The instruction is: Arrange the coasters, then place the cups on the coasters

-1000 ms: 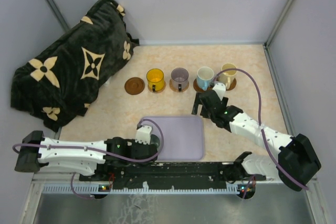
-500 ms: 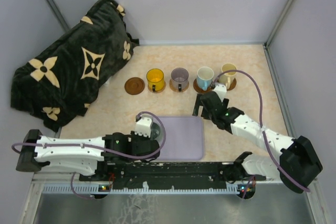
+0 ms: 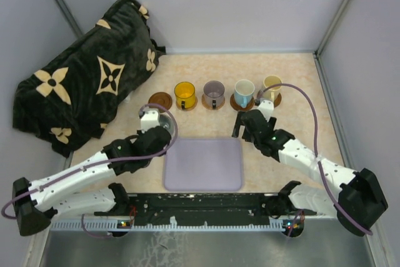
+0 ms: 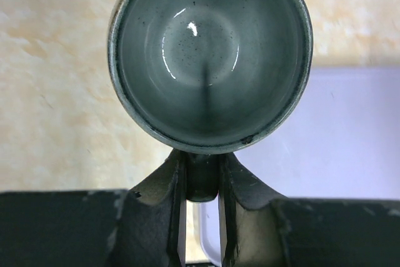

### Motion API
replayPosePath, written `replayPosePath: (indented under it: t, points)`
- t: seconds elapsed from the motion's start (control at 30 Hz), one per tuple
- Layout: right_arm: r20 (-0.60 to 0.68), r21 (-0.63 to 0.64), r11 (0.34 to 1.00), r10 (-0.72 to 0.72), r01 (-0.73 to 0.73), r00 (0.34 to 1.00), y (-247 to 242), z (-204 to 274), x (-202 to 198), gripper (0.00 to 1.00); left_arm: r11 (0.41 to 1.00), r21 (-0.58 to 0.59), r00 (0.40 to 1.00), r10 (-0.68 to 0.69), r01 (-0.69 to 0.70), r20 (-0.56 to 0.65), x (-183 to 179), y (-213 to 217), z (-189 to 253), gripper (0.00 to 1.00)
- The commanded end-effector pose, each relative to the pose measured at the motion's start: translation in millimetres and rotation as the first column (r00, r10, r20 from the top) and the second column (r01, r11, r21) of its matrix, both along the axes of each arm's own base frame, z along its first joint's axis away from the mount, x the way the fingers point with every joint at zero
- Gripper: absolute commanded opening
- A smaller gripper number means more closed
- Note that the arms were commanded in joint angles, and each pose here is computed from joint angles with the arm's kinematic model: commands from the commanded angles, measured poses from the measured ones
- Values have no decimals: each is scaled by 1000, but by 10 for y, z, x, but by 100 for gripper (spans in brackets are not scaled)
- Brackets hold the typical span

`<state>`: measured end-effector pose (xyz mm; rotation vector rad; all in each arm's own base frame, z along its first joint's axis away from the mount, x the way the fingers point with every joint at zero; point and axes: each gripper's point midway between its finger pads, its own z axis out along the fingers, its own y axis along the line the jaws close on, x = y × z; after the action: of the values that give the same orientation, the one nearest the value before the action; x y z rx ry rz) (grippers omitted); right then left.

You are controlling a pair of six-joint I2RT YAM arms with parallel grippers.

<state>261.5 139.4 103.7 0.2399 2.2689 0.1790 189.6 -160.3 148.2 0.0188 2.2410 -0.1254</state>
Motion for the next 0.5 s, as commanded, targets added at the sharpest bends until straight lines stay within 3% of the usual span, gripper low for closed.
replayPosePath:
  t: [0.0,0.23,0.47]
  points:
    - [75,-30,997,-72,74,995,-195,220,39,95,1000,-15,990,-5,7,138,543,33,298,16]
    - [171,-154,976,-128,155,977,-516,622,108,99,999,-32,993,40,-36,109,1221,264,205,17]
    - [204,-163,962,-186,220,961,-758,848,138,99,997,-59,992,55,-48,118,1797,314,195,17]
